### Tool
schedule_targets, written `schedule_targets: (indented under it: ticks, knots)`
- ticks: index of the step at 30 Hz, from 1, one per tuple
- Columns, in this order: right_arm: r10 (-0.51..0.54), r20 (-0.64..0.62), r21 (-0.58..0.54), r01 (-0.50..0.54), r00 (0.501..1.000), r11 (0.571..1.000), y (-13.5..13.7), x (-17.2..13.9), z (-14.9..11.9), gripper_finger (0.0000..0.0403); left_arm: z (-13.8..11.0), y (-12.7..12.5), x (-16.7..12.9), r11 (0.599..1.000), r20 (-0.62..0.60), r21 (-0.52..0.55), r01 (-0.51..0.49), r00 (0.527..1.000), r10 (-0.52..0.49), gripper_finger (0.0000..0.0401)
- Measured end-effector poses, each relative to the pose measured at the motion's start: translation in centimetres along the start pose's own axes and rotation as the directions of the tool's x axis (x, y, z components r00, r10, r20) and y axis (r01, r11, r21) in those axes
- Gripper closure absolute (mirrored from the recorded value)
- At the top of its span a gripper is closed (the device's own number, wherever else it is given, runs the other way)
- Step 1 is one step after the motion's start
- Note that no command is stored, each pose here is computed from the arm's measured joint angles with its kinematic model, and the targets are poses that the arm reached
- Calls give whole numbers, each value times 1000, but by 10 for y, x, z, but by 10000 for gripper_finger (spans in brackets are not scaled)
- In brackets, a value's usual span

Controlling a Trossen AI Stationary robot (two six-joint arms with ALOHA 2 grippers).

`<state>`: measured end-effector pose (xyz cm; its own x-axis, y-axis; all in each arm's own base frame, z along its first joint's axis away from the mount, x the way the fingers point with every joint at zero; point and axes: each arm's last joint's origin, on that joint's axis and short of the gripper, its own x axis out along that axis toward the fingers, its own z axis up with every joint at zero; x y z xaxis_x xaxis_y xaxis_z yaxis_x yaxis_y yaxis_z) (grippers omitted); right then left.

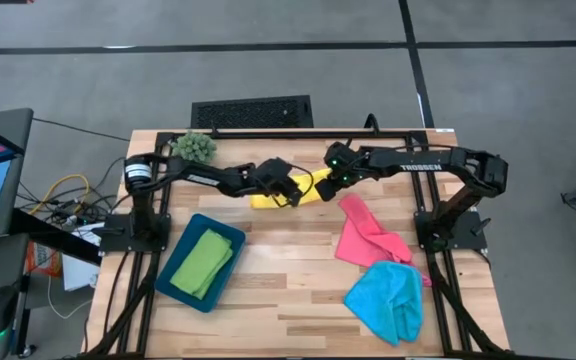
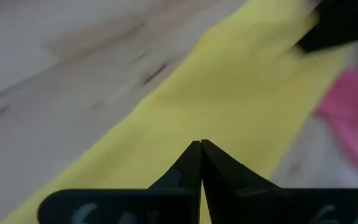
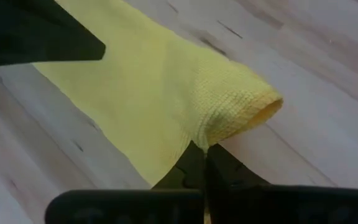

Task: Fold microfiber towels
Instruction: Fold the yellow microfiber towel

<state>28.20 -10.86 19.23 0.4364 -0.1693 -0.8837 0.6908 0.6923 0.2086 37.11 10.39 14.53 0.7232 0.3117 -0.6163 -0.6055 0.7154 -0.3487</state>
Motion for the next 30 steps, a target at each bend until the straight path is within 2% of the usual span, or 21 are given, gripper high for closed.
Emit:
schedule_targets:
  ticks: [4,6,9,14,19,30]
  knots:
    - [-6,-15,-2,6,1000,1000,0,0,-2,387,-1,1,15,999,-33,6,-40,999,40,401]
    - [-6,-15,-3,6,1000,1000,0,0,-2,388,-4,3,17,997,-90,18,-68,993,70,401]
    - [-5,-15,-3,5,1000,1000,0,0,-1,388,-2,1,26,995,-95,42,-90,991,93,401]
    - [-6,-18,-2,6,1000,1000,-1,0,-2,386,-3,-1,41,994,-141,67,-83,986,91,401]
    - [-2,-26,-11,2,1000,1000,2,0,-4,387,0,-5,48,995,-133,61,-73,988,80,401]
    - [105,15,-76,-104,994,992,19,-1,-3,387,5,-9,47,998,-131,58,-30,991,38,401]
